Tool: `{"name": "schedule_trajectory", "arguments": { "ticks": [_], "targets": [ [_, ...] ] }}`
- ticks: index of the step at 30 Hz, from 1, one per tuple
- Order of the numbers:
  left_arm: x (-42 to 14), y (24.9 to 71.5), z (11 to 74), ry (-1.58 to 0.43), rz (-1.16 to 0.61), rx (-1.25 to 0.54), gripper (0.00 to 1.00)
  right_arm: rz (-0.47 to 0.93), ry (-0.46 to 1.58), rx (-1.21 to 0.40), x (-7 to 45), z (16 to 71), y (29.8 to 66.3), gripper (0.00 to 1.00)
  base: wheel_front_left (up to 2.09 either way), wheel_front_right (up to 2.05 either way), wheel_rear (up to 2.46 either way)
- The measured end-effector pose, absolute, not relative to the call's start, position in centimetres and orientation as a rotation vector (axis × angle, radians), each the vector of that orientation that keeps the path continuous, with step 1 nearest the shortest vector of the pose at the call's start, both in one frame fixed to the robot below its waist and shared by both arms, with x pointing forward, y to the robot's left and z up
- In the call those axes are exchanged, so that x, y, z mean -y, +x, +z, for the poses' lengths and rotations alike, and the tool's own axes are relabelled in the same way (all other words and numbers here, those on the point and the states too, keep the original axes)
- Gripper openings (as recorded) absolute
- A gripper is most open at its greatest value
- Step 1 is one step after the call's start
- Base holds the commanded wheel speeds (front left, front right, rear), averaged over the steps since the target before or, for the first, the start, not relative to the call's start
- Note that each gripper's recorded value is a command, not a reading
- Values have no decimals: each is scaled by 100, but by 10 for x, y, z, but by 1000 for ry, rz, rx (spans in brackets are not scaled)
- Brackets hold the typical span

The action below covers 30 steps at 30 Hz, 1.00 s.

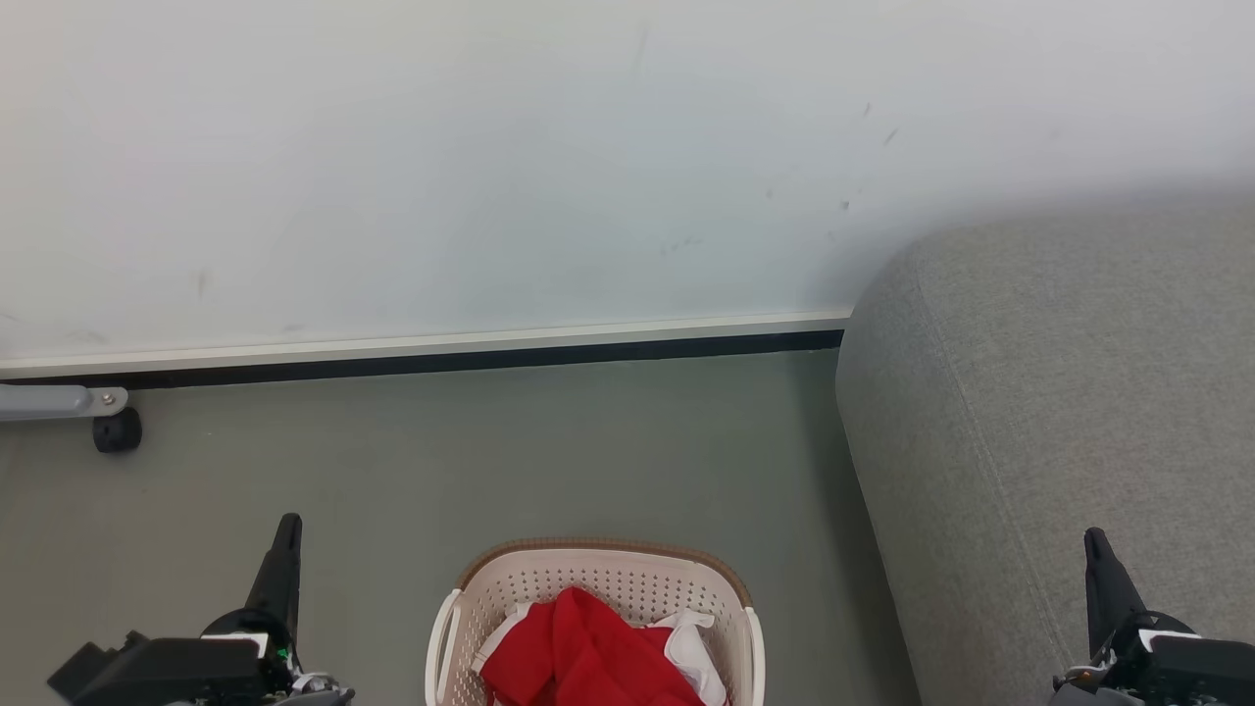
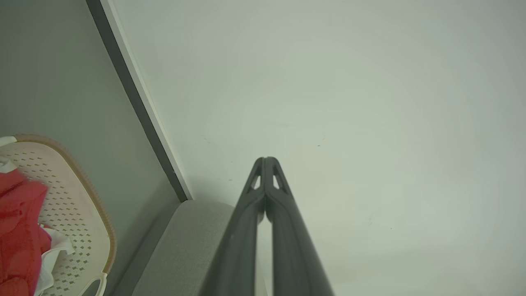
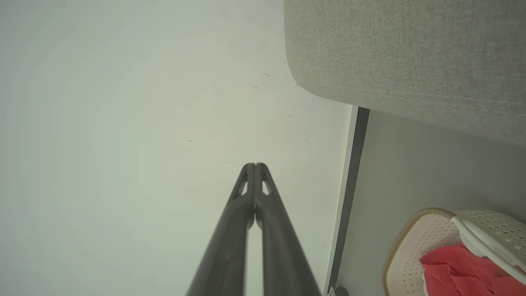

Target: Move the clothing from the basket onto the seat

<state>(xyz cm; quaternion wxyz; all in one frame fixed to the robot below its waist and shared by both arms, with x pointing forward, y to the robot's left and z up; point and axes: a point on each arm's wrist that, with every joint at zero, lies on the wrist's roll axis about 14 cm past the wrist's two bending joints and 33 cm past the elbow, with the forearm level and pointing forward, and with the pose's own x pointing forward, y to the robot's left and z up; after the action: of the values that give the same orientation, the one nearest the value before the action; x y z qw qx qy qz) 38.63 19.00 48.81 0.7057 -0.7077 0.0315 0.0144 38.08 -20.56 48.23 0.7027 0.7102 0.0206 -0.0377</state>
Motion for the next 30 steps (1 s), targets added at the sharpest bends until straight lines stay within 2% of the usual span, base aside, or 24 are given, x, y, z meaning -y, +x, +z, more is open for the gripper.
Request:
{"name": "schedule_trajectory", "arguments": {
  "ticks": [15, 16, 17, 18, 30],
  "targets": [
    [-190, 386, 489, -1573, 31, -69, 0, -84, 1581, -45, 206, 482, 381, 0, 0, 0, 0],
    [-190, 386, 488, -1573, 31, -69, 100, -84, 1581, -45, 206, 482, 381, 100, 0, 0, 0],
    [-190, 386, 487, -1573, 35, -74, 0, -89, 1582, -50, 205, 481, 380, 0, 0, 0, 0],
    [-189, 384, 482, -1576, 47, -86, 100, -100, 1585, -60, 205, 476, 378, 100, 0, 0, 0],
    [-185, 377, 473, -1586, 76, -94, 100, -124, 1566, -62, 205, 470, 372, 100, 0, 0, 0]
  ]
}}
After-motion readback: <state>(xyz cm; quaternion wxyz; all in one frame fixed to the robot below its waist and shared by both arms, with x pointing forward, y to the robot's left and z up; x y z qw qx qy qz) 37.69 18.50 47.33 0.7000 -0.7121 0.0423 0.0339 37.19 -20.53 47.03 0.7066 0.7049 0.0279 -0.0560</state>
